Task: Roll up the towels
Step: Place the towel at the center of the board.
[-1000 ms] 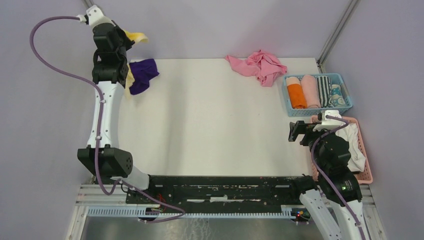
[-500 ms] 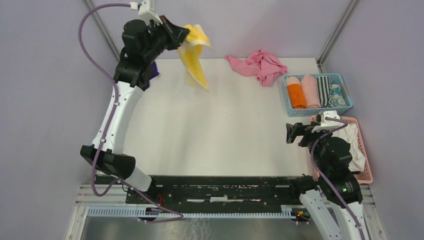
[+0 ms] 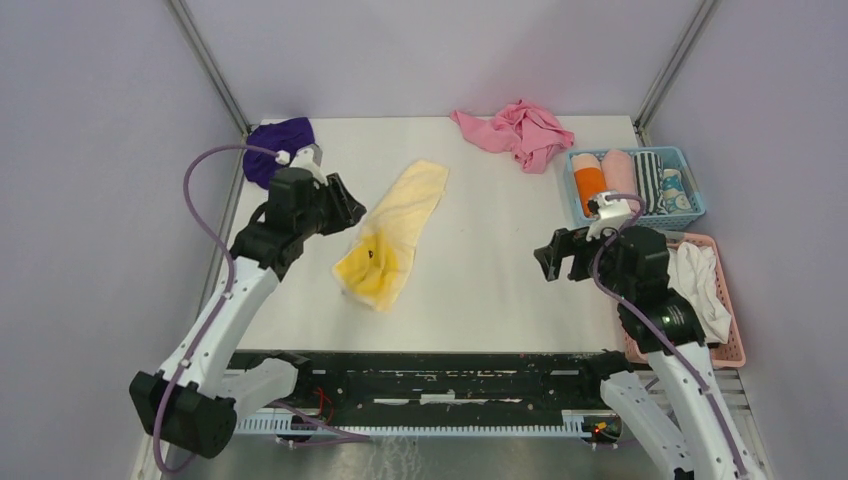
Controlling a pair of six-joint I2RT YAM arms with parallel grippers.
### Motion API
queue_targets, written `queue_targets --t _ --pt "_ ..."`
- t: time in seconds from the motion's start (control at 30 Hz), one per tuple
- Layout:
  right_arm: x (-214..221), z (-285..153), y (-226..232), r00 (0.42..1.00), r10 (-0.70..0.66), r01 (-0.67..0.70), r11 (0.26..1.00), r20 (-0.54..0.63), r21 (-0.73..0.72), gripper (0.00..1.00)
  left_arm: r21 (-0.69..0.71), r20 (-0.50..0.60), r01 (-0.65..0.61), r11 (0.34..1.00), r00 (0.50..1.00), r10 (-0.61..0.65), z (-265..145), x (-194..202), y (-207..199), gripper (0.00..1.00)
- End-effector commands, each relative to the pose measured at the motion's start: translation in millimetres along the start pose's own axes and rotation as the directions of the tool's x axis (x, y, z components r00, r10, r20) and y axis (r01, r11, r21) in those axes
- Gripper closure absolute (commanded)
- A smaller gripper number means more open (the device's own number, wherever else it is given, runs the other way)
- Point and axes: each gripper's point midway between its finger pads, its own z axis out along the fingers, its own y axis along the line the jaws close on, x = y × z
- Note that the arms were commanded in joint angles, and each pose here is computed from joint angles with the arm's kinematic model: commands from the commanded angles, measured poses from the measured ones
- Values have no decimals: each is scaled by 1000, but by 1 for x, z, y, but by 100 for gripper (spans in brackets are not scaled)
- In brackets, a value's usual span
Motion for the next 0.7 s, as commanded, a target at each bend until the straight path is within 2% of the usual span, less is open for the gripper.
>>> queue_targets --t 0.0,0.07,0.2,0.33,0.5,0.67 --pt "-7 26 30 995 63 -74 984 -75 -160 4 -79 36 10 997 999 -7 -15 14 23 47" --pt "2 45 34 986 89 -113 977 -138 -181 6 -61 -14 48 997 999 -49 -10 36 21 42" --pt "14 90 41 969 110 -154 969 -221 -192 9 -71 -93 47 996 994 -53 5 81 18 41" --pt "15 144 47 965 85 -131 976 -249 -173 12 -63 -145 -35 997 989 26 24 116 0 41" --pt "21 218 47 944 119 -161 980 -307 -115 18 -73 -203 -117 990 974 100 65 140 -11 43" --pt "9 286 53 934 113 -151 985 -338 -88 26 -78 -320 -199 977 933 164 91 179 -1 45"
